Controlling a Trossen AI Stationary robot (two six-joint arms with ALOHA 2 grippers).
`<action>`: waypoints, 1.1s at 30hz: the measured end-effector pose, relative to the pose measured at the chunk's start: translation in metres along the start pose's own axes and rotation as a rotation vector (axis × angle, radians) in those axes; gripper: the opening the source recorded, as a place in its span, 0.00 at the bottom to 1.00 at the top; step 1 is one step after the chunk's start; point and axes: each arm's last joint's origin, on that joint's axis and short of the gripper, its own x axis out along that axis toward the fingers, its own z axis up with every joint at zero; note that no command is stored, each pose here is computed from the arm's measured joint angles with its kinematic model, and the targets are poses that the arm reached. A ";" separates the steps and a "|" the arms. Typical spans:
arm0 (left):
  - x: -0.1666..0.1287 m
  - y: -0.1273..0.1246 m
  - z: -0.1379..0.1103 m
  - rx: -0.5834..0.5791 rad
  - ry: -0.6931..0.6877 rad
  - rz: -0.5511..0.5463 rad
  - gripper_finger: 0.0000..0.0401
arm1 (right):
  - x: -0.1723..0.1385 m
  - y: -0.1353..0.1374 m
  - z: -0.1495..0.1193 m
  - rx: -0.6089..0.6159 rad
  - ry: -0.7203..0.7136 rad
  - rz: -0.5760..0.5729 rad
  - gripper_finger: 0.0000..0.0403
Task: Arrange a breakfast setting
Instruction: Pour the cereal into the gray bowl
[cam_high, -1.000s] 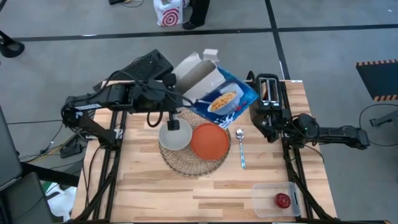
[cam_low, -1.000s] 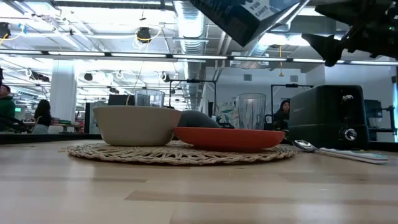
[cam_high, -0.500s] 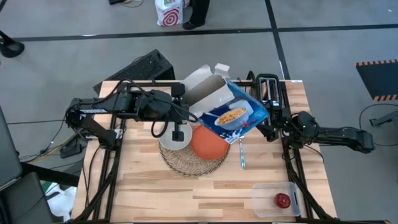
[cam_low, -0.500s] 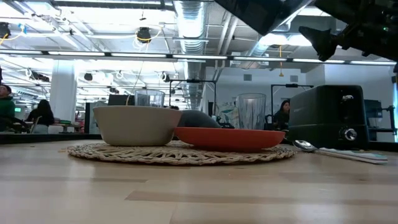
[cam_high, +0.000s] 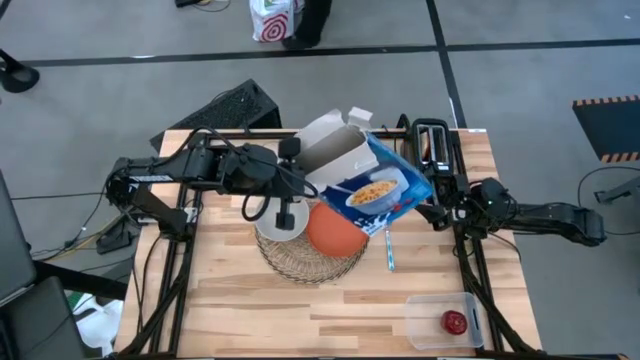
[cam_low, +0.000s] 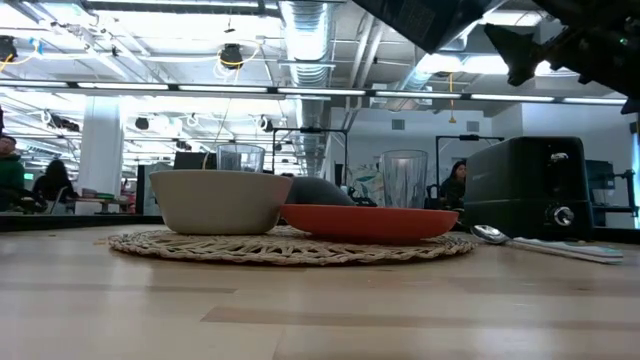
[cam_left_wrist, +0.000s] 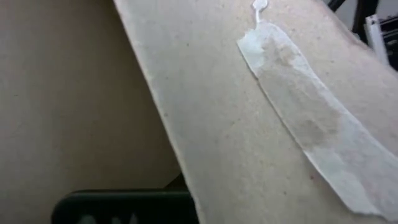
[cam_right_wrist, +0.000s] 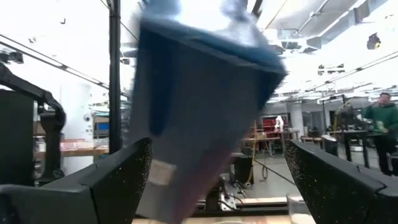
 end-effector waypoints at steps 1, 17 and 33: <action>0.000 0.000 0.000 0.005 -0.002 -0.006 0.00 | 0.000 0.000 0.000 -0.003 -0.001 -0.002 0.98; 0.001 0.010 0.001 0.006 -0.038 0.010 0.00 | 0.001 0.011 0.005 -0.019 -0.043 0.170 0.98; 0.019 0.009 -0.002 0.004 0.012 0.077 0.00 | 0.007 0.011 0.011 0.059 -0.059 0.159 0.98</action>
